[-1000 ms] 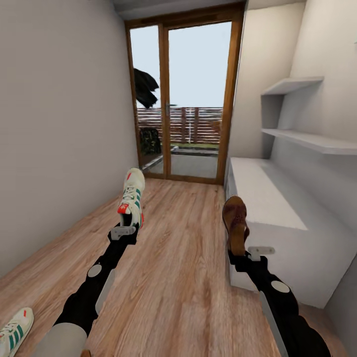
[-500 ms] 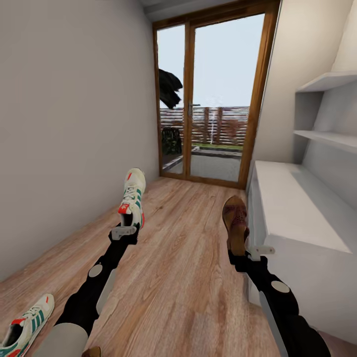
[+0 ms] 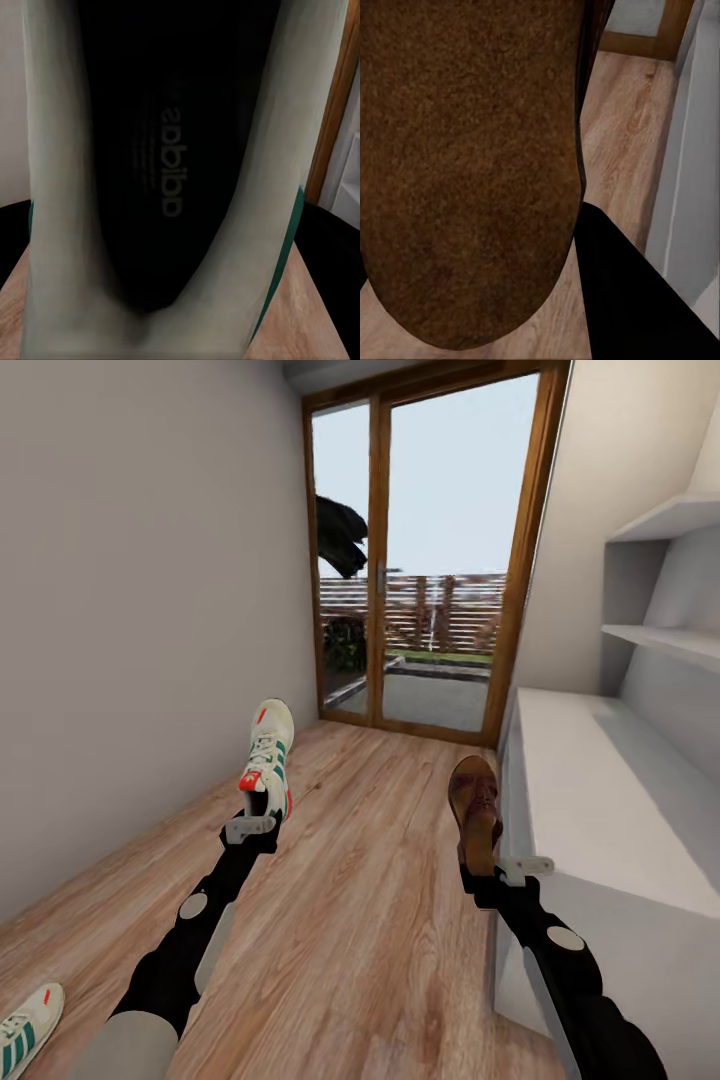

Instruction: Pick up the two gym shoes and the two sandals from the corridor floor and place them onto the hallstand (shoe rack) in the corridor, making sure they are on the rack and not on the floor. Arrange them so the two gym shoes are next to each other and the two sandals are next to each other.

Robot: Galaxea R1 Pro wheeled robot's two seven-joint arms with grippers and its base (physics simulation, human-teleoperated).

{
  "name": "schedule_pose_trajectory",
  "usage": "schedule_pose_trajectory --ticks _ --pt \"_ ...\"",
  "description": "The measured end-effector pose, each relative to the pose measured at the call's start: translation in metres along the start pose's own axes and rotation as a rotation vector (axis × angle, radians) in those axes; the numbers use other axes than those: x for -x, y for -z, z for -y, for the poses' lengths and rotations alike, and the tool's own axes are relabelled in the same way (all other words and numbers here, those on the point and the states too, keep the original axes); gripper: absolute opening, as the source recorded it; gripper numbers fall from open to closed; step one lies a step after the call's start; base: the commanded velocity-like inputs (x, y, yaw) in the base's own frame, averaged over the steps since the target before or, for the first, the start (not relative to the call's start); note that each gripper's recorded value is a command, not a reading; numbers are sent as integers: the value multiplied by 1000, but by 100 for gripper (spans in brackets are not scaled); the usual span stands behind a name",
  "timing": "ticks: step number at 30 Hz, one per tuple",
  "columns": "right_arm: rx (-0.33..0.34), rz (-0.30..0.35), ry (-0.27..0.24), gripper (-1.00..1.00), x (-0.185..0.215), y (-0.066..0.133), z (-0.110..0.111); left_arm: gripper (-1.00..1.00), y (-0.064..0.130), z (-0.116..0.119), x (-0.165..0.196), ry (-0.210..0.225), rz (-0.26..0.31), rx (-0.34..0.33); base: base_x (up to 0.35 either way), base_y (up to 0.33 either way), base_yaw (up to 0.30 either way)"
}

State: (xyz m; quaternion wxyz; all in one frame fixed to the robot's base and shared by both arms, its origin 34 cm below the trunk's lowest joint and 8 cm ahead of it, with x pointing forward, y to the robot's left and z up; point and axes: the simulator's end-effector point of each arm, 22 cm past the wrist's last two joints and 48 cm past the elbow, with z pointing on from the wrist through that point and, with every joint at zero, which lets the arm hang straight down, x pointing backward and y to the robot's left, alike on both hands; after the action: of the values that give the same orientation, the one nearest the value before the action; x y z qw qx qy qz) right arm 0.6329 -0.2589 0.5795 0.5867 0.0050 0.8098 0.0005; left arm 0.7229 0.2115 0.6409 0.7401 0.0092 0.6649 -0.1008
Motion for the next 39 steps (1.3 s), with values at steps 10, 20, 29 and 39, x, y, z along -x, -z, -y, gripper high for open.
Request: schedule_pose_trajectory --ticks 10,20,29,39 --pt "0 -9 0 -100 -5 -2 0 -100 -1 -1 -6 2 -10 1 315 -36 144" --pt "0 -10 0 -100 -5 -2 0 -100 -1 -1 -7 2 -11 1 203 0 8" --pt "0 -11 0 -100 -6 -3 0 -100 -1 -1 -8 2 -12 2 345 0 38" --pt "0 -17 0 -100 -9 -4 0 -100 -1 -2 -12 3 -19 2 171 0 70"
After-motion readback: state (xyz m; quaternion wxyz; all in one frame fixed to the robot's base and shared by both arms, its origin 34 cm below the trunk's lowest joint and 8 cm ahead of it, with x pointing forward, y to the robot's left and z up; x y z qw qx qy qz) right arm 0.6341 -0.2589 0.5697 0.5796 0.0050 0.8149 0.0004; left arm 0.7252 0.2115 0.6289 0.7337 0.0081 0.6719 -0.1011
